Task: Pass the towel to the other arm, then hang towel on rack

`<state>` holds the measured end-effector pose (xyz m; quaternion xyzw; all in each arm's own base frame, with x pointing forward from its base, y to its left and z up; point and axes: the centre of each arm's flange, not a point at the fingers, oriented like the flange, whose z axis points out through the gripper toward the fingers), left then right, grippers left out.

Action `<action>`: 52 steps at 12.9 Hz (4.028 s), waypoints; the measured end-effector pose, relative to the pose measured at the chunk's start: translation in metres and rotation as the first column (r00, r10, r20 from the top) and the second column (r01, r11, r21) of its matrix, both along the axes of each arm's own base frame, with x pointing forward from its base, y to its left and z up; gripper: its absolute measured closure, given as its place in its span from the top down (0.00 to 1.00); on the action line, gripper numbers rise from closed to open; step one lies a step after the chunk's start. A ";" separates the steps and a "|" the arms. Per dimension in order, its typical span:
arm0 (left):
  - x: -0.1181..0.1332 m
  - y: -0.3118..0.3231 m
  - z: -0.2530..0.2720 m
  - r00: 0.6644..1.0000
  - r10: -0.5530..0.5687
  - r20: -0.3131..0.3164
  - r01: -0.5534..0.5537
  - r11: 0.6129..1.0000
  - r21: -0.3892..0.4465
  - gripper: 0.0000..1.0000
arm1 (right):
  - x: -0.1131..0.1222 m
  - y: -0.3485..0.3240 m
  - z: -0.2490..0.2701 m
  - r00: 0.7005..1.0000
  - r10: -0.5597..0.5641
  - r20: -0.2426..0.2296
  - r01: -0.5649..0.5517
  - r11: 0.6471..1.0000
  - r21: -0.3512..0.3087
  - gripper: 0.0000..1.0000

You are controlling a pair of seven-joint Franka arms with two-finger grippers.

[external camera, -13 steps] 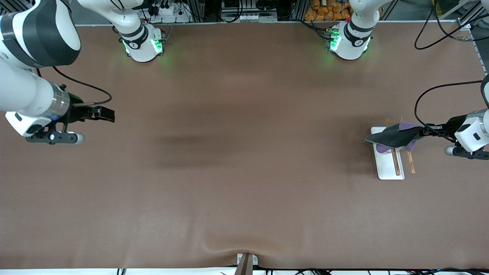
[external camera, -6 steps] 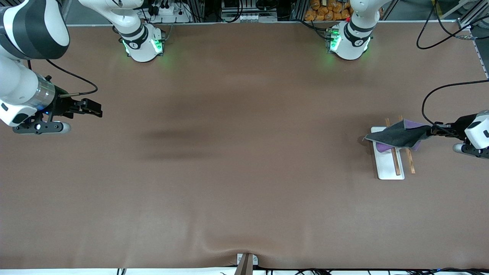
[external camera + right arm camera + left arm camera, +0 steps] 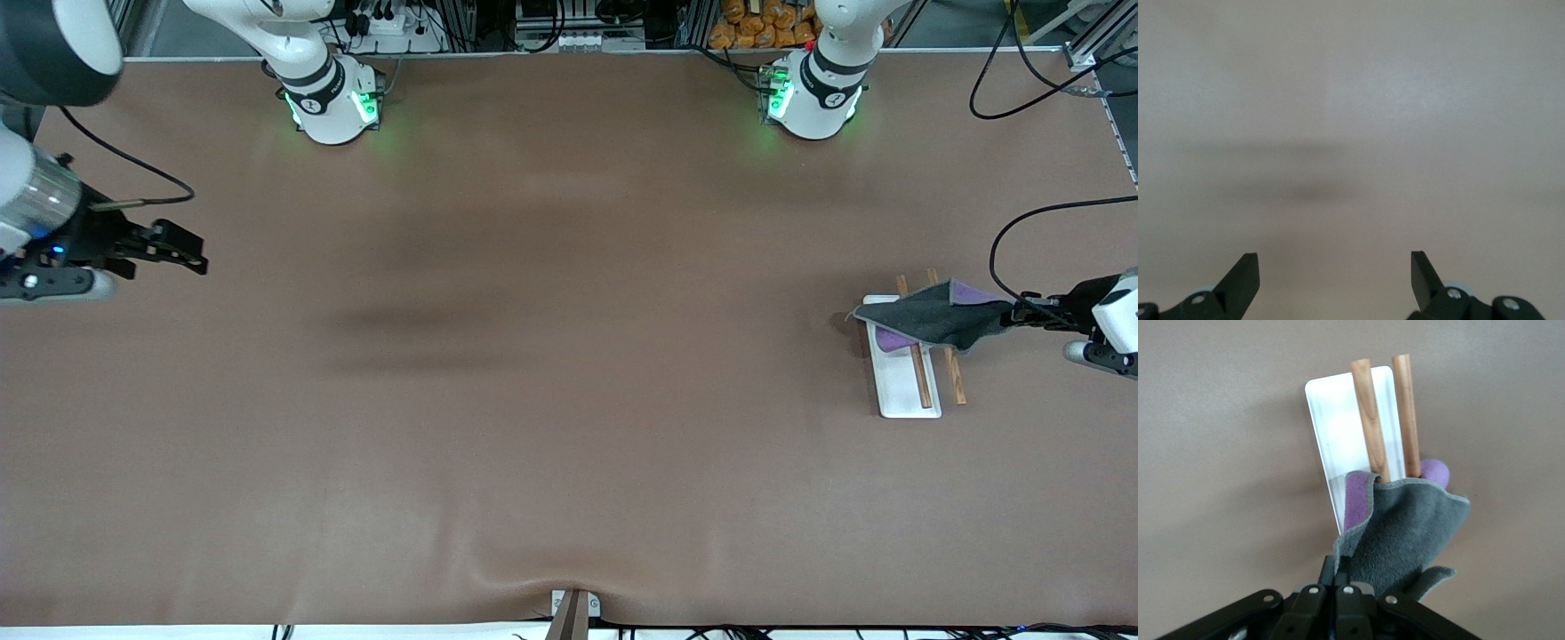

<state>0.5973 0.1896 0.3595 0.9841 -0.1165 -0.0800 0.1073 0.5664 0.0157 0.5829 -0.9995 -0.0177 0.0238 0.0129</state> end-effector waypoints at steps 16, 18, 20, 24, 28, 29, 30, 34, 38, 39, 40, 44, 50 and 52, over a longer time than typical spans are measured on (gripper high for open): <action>0.006 0.036 -0.002 0.998 -0.011 0.060 0.011 1.000 -0.007 1.00 | 0.003 -0.016 0.056 0.999 -0.016 0.049 0.018 0.999 -0.050 1.00; 0.015 0.027 0.021 0.994 -0.029 0.101 0.029 1.000 0.003 1.00 | 0.003 -0.016 0.055 0.999 -0.015 0.049 0.018 0.999 -0.050 1.00; 0.022 0.001 0.058 0.990 -0.030 0.141 0.028 0.999 0.017 1.00 | 0.003 -0.015 0.056 0.999 -0.015 0.050 0.017 0.999 -0.050 1.00; 0.017 -0.070 0.138 0.988 0.050 0.147 -0.056 0.998 0.042 1.00 | 0.003 -0.011 0.060 0.998 -0.008 0.058 0.011 0.999 -0.049 1.00; 0.012 -0.140 0.191 0.977 0.191 0.099 -0.197 0.979 0.049 1.00 | 0.003 -0.010 0.062 0.998 -0.008 0.063 0.011 0.999 -0.047 1.00; 0.010 -0.157 0.203 0.970 0.218 0.104 -0.224 0.973 0.052 1.00 | 0.003 -0.010 0.064 0.998 -0.008 0.067 0.011 0.999 -0.046 1.00; 0.006 -0.175 0.216 0.963 0.246 0.109 -0.253 0.966 0.059 1.00 | 0.003 -0.010 0.066 0.997 -0.007 0.072 0.011 0.999 -0.046 1.00; -0.023 -0.216 0.260 0.933 0.336 0.126 -0.350 0.930 0.113 1.00 | 0.003 -0.009 0.068 0.997 -0.007 0.076 0.010 0.999 -0.045 1.00; -0.035 -0.225 0.278 0.931 0.328 0.160 -0.349 0.927 0.134 1.00 | 0.003 -0.009 0.068 0.997 -0.006 0.076 0.010 0.999 -0.045 1.00; -0.036 -0.229 0.280 0.933 0.318 0.168 -0.342 0.929 0.144 1.00 | 0.003 -0.009 0.068 0.997 -0.005 0.076 0.009 0.999 -0.045 1.00; -0.038 -0.237 0.281 0.937 0.303 0.175 -0.329 0.932 0.151 1.00 | 0.003 -0.008 0.069 0.997 -0.004 0.077 0.008 0.999 -0.045 1.00; -0.042 -0.262 0.285 0.947 0.257 0.193 -0.292 0.939 0.180 1.00 | 0.002 -0.008 0.069 0.997 -0.003 0.077 0.007 0.999 -0.045 1.00; -0.046 -0.260 0.290 0.943 0.263 0.205 -0.301 0.935 0.189 1.00 | 0.002 -0.007 0.069 0.997 -0.003 0.075 0.007 0.999 -0.045 1.00; -0.048 -0.256 0.291 0.942 0.268 0.201 -0.306 0.932 0.193 1.00 | 0.002 -0.007 0.069 0.997 -0.003 0.075 0.007 0.999 -0.045 1.00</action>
